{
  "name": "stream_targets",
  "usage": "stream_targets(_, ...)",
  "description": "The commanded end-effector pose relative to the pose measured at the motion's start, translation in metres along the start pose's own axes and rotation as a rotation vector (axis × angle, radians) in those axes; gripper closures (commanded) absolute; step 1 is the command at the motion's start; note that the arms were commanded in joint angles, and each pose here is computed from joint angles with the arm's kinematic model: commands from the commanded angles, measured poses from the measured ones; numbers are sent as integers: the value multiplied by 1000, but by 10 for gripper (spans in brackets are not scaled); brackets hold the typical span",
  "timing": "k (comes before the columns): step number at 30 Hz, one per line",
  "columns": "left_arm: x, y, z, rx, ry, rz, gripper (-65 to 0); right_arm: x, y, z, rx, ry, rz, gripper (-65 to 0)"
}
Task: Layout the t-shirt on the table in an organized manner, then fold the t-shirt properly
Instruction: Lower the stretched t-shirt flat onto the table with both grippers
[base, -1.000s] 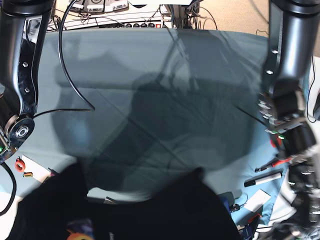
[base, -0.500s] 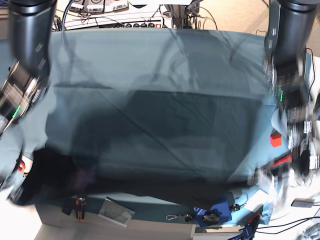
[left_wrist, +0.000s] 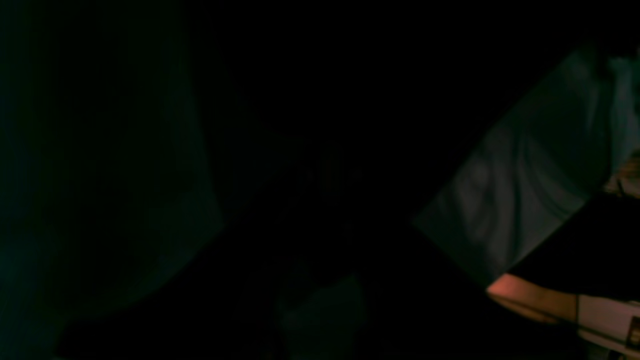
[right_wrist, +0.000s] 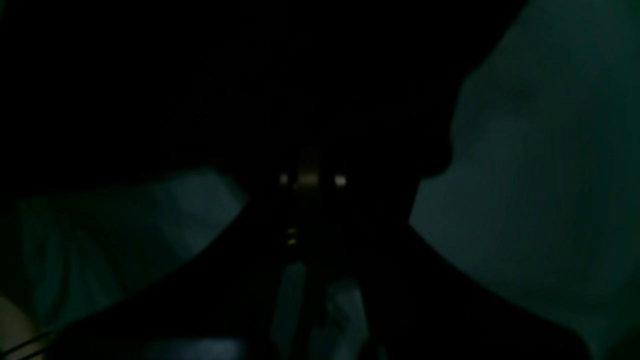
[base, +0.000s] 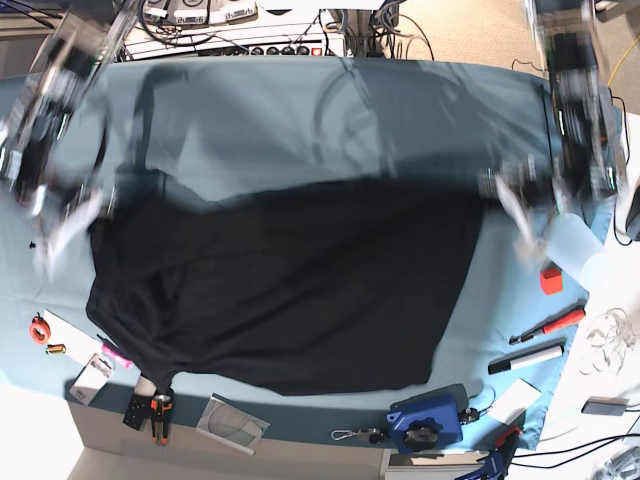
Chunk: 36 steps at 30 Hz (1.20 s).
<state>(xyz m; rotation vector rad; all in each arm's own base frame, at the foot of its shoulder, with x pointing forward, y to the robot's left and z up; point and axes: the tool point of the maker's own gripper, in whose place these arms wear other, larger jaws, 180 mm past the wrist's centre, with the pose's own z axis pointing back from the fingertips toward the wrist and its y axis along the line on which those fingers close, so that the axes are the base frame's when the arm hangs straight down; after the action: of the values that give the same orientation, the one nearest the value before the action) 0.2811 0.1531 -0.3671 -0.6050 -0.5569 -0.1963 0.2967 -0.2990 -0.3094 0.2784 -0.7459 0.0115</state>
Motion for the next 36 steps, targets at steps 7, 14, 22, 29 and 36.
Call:
stream_targets(7, -48, -8, 24, 30, 14, 31, 0, -29, -5, 51, 41, -181, -109, 0)
stream_targets(14, -84, 11, 56, 93, -20, 145, 0, -72, -28, 94, -26, -176, -174, 0)
stream_targets(22, -110, 7, 74, 67, -29, 189, 0, -116, -34, 123, -66, -95, -232, 0)
stream_targets(29, -117, 5, 73, 65, -22, 204, 0, -135, -19, 140, -2, -77, -278, 0)
stream_targets(36, -114, 6, 73, 64, -29, 200, 0, -117, -20, 132, 11, -132, -263, 0)
